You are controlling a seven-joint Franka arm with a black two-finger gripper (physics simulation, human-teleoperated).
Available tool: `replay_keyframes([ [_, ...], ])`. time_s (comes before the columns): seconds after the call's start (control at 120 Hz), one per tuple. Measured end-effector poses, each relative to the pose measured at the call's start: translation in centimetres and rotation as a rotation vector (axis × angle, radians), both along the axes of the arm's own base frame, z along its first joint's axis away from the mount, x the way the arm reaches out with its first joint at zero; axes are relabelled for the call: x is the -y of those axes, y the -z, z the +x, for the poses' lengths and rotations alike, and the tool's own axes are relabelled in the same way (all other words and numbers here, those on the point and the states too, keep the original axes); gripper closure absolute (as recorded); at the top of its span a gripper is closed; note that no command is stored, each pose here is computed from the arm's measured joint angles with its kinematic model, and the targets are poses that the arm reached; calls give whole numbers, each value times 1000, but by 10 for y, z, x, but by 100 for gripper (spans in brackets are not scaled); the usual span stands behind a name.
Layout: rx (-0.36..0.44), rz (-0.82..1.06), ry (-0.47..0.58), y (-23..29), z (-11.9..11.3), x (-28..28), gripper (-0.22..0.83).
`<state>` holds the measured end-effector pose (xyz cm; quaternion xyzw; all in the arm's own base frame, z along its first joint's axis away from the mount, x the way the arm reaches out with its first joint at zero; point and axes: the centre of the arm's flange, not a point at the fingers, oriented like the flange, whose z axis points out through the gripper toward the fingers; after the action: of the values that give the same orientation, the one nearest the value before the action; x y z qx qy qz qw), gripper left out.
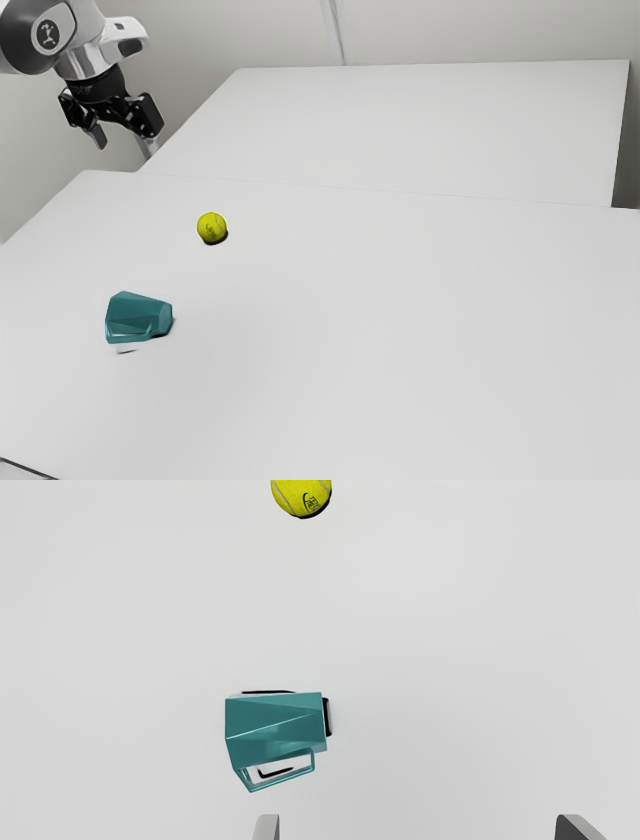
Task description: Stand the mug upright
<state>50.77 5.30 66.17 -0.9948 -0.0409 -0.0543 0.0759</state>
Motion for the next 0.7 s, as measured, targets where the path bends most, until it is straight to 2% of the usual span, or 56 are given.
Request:
replay_keyframes([
  [0.2, 4, 2, 6, 3, 2, -3, 0],
  [0.45, -65, -24, -65, 46, 14, -42, 0],
  [0.558, -120, -140, -161, 85, 7, -77, 0],
  [0.7, -170, -317, -342, 132, -16, -142, 0],
])
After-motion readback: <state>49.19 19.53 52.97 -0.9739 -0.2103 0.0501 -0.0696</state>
